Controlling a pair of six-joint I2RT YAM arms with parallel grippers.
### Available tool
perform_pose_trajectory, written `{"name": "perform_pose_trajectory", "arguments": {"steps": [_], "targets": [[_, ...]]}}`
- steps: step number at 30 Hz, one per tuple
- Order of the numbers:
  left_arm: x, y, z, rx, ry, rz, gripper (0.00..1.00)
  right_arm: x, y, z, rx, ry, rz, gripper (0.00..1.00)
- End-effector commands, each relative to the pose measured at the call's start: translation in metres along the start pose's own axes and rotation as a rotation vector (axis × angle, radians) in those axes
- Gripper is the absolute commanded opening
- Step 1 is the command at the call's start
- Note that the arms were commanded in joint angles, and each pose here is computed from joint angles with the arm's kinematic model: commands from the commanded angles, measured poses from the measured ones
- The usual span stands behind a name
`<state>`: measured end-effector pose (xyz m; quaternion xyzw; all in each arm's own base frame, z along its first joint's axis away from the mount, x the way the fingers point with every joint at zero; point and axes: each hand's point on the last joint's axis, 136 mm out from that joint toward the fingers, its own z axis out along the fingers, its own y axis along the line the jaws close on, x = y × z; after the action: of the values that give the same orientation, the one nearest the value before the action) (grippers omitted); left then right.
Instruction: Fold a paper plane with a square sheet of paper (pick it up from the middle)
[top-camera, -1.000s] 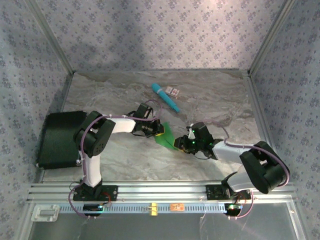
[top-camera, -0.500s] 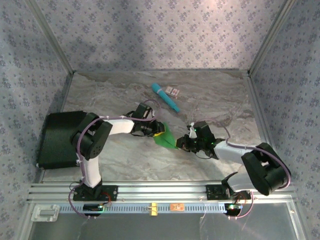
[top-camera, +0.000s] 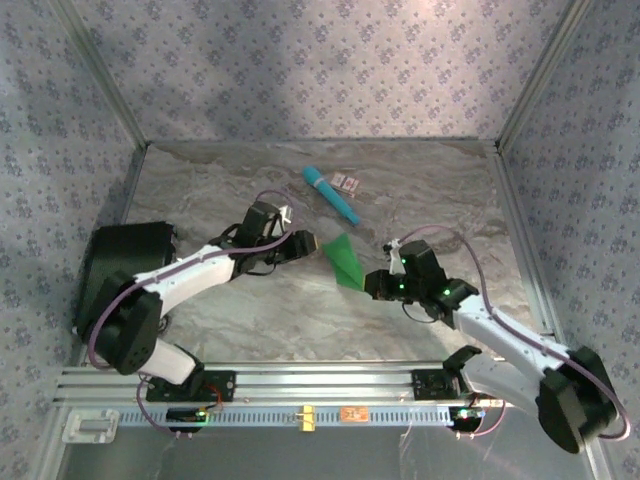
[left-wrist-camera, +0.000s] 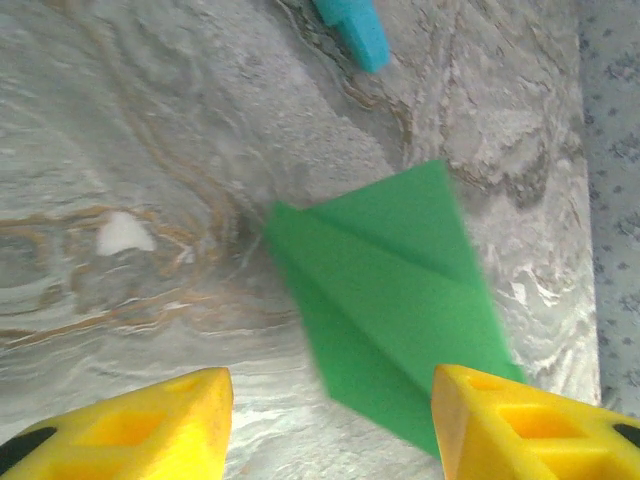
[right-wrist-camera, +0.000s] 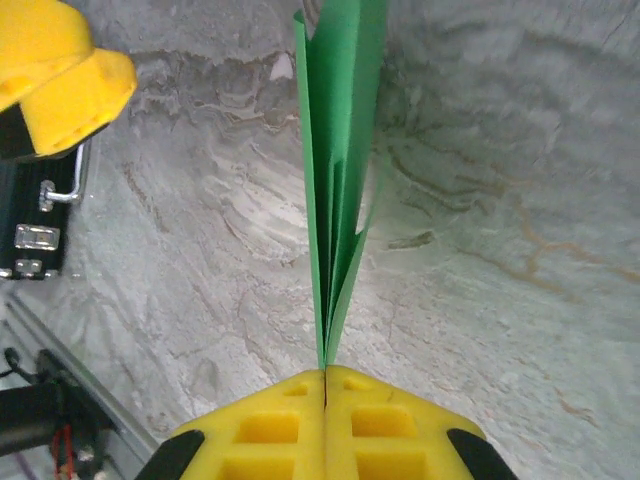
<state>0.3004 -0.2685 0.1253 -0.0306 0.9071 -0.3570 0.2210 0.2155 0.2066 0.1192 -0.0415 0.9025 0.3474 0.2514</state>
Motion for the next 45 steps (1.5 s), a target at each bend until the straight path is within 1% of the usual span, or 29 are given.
{"name": "perform_pose_trajectory", "arguments": {"steps": [1, 5, 7, 10, 15, 17, 23, 27, 37, 40, 43, 45], "targets": [[-0.004, 0.023, -0.016, -0.085, -0.065, 0.005, 0.56, -0.005, -0.013, -0.023, 0.182, -0.036, -0.11, 0.06], [-0.014, 0.031, -0.038, -0.096, -0.133, 0.001, 0.59, -0.009, -0.005, -0.038, 0.317, -0.05, -0.251, 0.05], [-0.017, 0.034, -0.048, -0.102, -0.152, 0.003, 0.59, -0.013, -0.011, -0.049, 0.456, -0.062, -0.333, 0.04], [-0.018, 0.042, -0.058, -0.108, -0.165, -0.003, 0.59, -0.022, -0.004, -0.059, 0.588, -0.085, -0.461, 0.04], [-0.013, 0.055, -0.071, -0.112, -0.192, -0.024, 0.61, -0.038, 0.016, -0.063, 0.755, -0.143, -0.677, 0.03], [-0.012, 0.063, -0.077, -0.119, -0.206, -0.037, 0.62, -0.042, 0.023, -0.064, 0.844, -0.163, -0.774, 0.02], [-0.019, 0.067, -0.089, -0.114, -0.224, -0.045, 0.64, -0.042, 0.037, -0.064, 1.055, -0.159, -0.94, 0.0], [-0.019, 0.069, -0.088, -0.119, -0.216, -0.052, 0.65, -0.038, 0.04, -0.058, 1.099, -0.131, -0.979, 0.0], [-0.014, 0.093, -0.09, -0.152, -0.211, -0.142, 0.69, -0.028, 0.033, -0.054, 1.102, -0.102, -0.992, 0.0], [-0.013, 0.097, -0.09, -0.15, -0.206, -0.171, 0.75, -0.025, 0.03, -0.054, 1.109, -0.088, -1.002, 0.0], [-0.013, 0.102, -0.089, -0.151, -0.201, -0.191, 0.76, -0.021, 0.027, -0.051, 1.102, -0.072, -1.002, 0.0], [-0.013, 0.104, -0.089, -0.154, -0.199, -0.201, 0.77, -0.018, 0.025, -0.046, 1.094, -0.038, -1.037, 0.0]]}}
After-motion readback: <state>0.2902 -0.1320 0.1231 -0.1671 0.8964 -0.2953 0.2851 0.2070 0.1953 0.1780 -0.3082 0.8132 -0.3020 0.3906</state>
